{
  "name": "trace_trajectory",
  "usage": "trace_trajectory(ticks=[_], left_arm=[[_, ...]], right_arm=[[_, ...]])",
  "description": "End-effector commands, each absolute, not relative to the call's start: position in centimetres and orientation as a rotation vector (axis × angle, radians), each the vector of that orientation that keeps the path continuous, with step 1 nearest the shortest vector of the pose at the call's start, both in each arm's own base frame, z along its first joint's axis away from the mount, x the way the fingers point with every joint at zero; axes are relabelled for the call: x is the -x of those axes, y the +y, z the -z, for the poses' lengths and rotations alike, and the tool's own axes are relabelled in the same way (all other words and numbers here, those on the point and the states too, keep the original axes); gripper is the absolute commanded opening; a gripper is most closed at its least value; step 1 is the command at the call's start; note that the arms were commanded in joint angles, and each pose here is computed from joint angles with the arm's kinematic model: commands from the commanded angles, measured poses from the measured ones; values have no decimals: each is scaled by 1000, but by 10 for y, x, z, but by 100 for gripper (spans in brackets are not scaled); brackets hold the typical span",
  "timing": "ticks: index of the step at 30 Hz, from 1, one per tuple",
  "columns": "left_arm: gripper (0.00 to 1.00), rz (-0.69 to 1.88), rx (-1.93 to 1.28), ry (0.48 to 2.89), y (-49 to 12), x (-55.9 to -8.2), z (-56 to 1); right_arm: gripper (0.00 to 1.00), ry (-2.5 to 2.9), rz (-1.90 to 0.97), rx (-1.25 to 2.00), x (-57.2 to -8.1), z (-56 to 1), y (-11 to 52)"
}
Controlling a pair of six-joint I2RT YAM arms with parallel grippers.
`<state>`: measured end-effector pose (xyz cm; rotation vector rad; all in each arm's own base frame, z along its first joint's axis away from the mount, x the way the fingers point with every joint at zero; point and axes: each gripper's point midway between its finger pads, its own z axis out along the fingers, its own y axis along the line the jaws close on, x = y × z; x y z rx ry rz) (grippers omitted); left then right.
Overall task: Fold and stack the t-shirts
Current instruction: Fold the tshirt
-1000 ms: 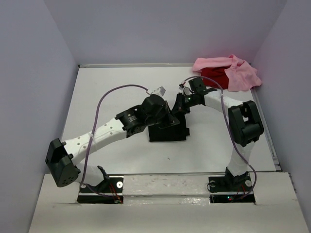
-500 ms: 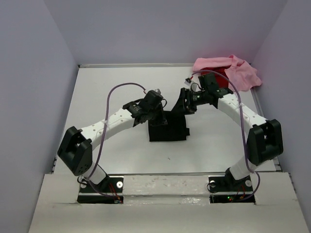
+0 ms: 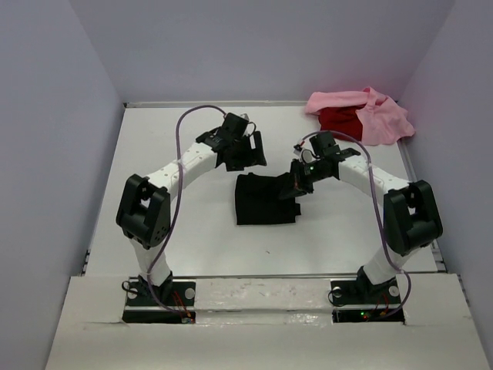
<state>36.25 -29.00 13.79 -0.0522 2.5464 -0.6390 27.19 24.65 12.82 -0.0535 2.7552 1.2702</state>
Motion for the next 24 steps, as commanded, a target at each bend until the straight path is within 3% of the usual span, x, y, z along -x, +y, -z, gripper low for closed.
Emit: trace_trajectory(ticks=[1,9,18,24], left_arm=[[89,703,-37,2520,-302,-372,-152],[85,704,-106,2540,-314,-386,-146],[83,392,-327,2569,-288,-413,-128],[84,435,-497,2564,-293,-409,-125]], right_arm=[[0,2746,-1265,53,-282,-114,250],[0,2826,-1238,4,-283,-72,249],[0,2886,-1210,-33,-286,-40,249],[0,2919,-1181,-61,-280,-30,245]])
